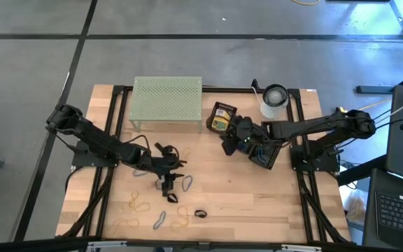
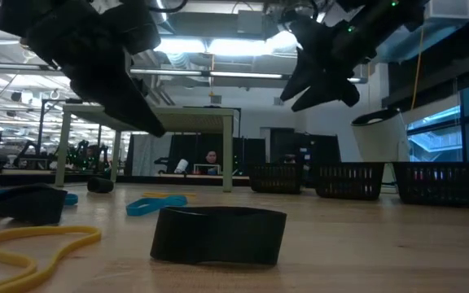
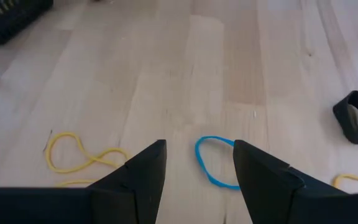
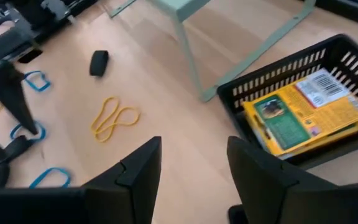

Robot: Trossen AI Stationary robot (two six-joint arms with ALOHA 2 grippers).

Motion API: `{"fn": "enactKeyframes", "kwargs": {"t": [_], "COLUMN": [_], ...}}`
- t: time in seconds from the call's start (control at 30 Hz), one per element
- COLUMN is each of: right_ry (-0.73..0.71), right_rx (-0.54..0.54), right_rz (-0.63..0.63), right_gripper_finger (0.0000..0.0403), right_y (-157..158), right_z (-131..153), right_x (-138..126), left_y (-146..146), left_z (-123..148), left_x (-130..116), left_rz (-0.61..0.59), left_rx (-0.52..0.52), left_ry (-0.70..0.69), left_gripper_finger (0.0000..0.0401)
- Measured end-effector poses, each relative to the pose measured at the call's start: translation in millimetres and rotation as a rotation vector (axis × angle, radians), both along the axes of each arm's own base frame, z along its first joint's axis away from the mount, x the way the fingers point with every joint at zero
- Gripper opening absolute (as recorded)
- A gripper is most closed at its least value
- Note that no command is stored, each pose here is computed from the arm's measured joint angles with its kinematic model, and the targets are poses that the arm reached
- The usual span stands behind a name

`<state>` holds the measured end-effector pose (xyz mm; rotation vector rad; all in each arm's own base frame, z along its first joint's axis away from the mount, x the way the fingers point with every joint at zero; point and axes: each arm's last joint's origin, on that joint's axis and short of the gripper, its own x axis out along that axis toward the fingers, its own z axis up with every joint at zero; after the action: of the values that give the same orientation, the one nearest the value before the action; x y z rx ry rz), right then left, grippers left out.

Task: Pick & Place Office Desk Supplies
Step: Put the blue rubber band into the bottom black bin

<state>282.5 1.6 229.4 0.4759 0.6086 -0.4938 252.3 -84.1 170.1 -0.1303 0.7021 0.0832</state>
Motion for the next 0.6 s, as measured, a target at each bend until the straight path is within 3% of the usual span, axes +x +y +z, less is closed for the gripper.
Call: {"fn": "enactKeyframes", "kwargs": {"t": [0.37,0.6], "right_ry": [-0.001,-0.010], "right_rx": [0.003,0.001], "right_rz": [0.177,0.249], "right_gripper_finger": [0.0185,0.0185], "right_y": [50.1,80.3], "right_z": [0.0,0.1], "right_x": [-4.8,-12.3], "left_y": [-8.1,-14.4], "left_z": [-2.3,-25.0], "left_x": [-2.1,10.6], "left_rz": [-0.014,-0.052], "left_rx": [0.014,0.055], "left_ry": [0.002,0.007], "left_gripper_finger": [0.0182,0.0182]}}
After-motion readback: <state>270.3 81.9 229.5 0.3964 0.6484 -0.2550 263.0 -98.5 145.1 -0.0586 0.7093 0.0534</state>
